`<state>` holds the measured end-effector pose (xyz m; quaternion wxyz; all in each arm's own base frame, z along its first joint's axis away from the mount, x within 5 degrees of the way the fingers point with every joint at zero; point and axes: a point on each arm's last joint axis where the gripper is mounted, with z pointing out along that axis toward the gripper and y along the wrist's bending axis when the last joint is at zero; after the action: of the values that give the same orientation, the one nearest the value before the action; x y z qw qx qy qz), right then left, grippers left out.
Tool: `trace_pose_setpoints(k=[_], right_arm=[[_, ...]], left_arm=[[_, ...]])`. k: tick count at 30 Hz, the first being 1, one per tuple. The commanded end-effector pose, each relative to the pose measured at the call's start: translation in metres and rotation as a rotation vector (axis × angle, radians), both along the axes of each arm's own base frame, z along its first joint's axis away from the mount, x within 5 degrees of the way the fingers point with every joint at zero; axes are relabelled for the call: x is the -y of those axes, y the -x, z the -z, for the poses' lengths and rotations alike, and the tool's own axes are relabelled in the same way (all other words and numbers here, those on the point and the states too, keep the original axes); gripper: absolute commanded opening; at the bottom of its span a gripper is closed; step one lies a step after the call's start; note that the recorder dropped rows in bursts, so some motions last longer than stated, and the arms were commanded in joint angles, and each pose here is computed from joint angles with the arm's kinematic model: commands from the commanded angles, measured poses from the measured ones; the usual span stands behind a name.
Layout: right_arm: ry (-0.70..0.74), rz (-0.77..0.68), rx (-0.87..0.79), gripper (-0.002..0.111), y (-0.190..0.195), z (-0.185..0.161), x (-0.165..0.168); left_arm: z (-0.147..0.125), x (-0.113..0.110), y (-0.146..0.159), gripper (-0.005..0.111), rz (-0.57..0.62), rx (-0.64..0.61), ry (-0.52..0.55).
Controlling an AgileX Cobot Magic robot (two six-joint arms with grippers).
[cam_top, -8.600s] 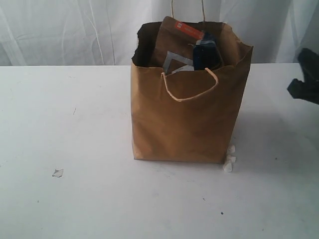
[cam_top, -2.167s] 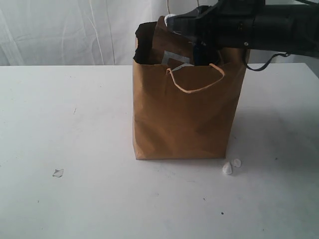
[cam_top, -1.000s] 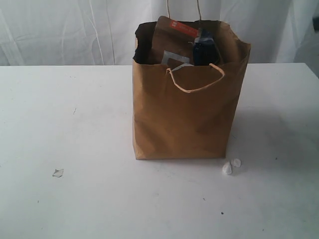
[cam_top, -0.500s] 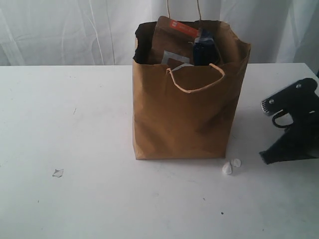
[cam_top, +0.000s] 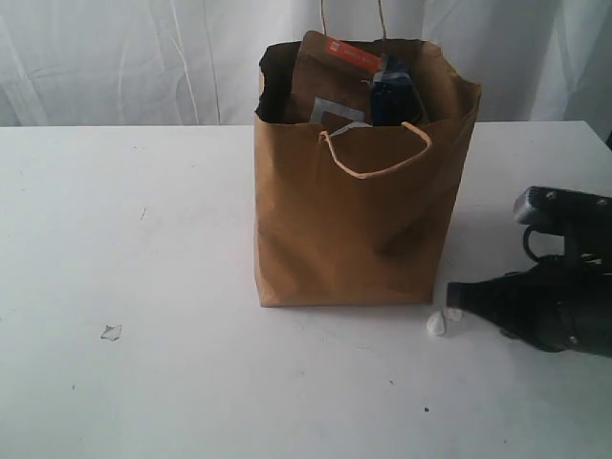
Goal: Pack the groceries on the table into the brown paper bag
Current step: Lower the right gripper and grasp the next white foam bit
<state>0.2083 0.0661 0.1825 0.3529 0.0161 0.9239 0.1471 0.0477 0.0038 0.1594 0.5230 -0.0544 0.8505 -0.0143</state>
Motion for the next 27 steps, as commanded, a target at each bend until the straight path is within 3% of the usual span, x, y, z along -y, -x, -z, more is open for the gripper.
trace_pose_setpoints(k=[1,5,9,15,18,22,24,27], right_arm=[[0.021,-0.395,-0.055,0.0,0.021,-0.004,-0.018],[0.185,-0.615,-0.204,0.0,0.029,-0.013,-0.015],[0.469,-0.624,-0.327,0.0,0.009,-0.034,0.003],[0.613,-0.73,-0.199,0.002,-0.025,-0.044,-0.001],[0.702,-0.824,-0.142,0.018,-0.034,-0.038,-0.002],[0.709,-0.88,-0.202,0.052,-0.042,-0.017,-0.004],[0.708,-0.882,-0.206,0.057,-0.048,-0.006,-0.006],[0.708,-0.847,-0.147,0.056,-0.06,0.003,-0.01]], left_arm=[[0.005,0.0,0.002,0.0,0.001,-0.041,0.0],[0.005,0.0,0.002,0.0,0.001,-0.041,0.0],[0.005,0.0,0.002,0.0,0.001,-0.041,0.0],[0.005,0.0,0.002,0.0,0.001,-0.041,0.0],[0.005,0.0,0.002,0.0,0.001,-0.041,0.0],[0.005,0.0,0.002,0.0,0.001,-0.041,0.0],[0.005,0.0,0.002,0.0,0.001,-0.041,0.0],[0.005,0.0,0.002,0.0,0.001,-0.041,0.0]])
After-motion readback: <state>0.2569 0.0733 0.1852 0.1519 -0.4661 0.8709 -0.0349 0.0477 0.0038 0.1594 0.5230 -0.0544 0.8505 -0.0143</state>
